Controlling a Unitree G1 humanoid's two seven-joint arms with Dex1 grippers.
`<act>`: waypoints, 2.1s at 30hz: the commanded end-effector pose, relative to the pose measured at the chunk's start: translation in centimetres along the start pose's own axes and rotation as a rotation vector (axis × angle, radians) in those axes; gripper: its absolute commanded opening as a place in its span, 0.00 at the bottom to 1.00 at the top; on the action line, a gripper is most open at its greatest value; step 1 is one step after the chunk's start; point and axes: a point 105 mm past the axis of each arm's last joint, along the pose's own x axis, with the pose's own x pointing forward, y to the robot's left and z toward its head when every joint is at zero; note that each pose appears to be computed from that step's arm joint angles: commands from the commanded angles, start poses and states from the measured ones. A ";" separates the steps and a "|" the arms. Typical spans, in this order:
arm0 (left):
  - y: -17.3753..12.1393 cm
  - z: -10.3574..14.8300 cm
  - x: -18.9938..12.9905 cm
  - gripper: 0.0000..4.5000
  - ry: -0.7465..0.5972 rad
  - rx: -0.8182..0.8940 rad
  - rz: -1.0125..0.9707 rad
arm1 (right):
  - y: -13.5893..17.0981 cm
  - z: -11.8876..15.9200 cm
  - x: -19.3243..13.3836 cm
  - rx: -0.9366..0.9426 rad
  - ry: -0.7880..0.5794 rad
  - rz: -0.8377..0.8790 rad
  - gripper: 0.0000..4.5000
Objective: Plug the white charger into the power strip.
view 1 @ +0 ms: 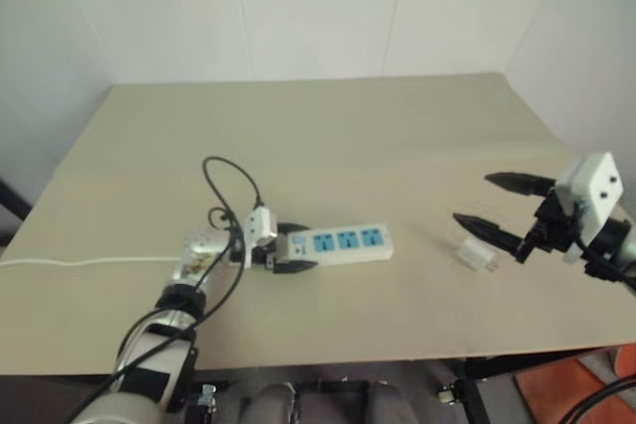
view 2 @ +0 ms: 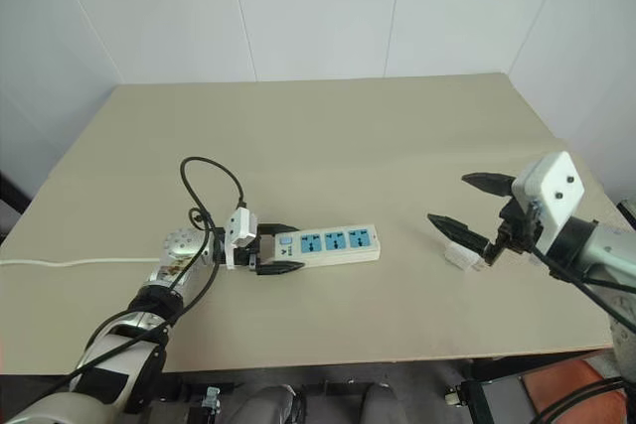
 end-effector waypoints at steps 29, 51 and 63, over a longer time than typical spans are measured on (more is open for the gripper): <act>-2.6 -1.2 2.3 0.73 0.160 -0.016 -0.175 | -3.6 -6.6 4.3 0.140 0.995 0.122 1.00; -3.7 -1.6 2.1 0.73 0.159 -0.075 -0.202 | -0.3 -11.7 4.1 0.140 1.126 0.257 0.79; -3.8 -1.7 2.1 0.73 0.161 -0.083 -0.203 | -1.2 -9.6 5.8 0.066 0.994 0.157 0.26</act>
